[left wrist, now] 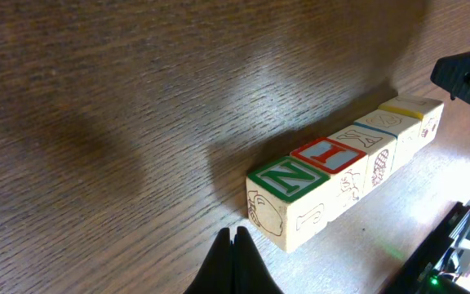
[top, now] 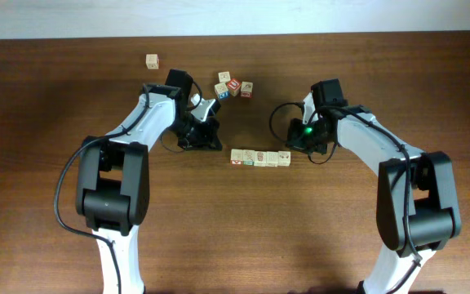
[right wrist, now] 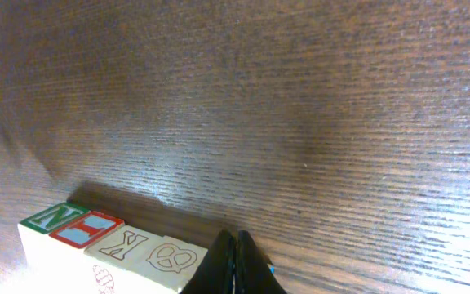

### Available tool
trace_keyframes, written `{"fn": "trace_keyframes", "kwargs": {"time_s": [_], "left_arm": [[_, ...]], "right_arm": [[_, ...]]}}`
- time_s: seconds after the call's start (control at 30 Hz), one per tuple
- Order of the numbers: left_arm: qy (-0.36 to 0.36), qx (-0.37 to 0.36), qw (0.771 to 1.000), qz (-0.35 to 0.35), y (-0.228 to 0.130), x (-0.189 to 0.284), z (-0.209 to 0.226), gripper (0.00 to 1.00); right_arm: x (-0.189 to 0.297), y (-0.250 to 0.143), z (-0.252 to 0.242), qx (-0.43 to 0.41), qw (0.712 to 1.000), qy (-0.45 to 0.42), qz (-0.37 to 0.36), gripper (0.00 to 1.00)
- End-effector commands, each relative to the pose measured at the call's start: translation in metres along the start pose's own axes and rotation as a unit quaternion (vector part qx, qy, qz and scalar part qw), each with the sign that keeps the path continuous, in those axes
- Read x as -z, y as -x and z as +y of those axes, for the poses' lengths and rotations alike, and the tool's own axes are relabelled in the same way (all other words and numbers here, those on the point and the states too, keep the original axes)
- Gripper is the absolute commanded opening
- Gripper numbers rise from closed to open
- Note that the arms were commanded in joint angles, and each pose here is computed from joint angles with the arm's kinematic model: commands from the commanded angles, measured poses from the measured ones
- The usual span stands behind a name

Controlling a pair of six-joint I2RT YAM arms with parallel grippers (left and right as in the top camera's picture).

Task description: Rotate 5 blocks

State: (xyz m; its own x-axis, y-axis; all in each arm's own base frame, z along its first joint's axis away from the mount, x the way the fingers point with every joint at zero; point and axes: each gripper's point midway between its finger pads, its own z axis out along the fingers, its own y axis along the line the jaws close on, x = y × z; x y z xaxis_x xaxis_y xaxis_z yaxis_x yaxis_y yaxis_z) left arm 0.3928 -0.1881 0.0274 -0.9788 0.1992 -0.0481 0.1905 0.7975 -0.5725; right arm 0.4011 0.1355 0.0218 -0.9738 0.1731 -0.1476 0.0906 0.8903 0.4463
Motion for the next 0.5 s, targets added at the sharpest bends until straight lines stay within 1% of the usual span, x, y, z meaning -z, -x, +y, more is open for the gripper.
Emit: {"fn": "trace_keyframes", "kwargs": {"time_s": [0.0,0.47], "left_arm": [[0.001,-0.007,1.0,0.005,-0.0022,-0.0036,0.0011,0.0],[0.001,-0.007,1.0,0.005,-0.0023,-0.0036,0.001,0.0]], "right_arm": [[-0.0021,0.0018,0.0006,-0.003,1.0,0.001,0.004,0.04],[-0.0038,-0.0063,0.0068,0.015,1.0,0.009,0.018,0.04]]}}
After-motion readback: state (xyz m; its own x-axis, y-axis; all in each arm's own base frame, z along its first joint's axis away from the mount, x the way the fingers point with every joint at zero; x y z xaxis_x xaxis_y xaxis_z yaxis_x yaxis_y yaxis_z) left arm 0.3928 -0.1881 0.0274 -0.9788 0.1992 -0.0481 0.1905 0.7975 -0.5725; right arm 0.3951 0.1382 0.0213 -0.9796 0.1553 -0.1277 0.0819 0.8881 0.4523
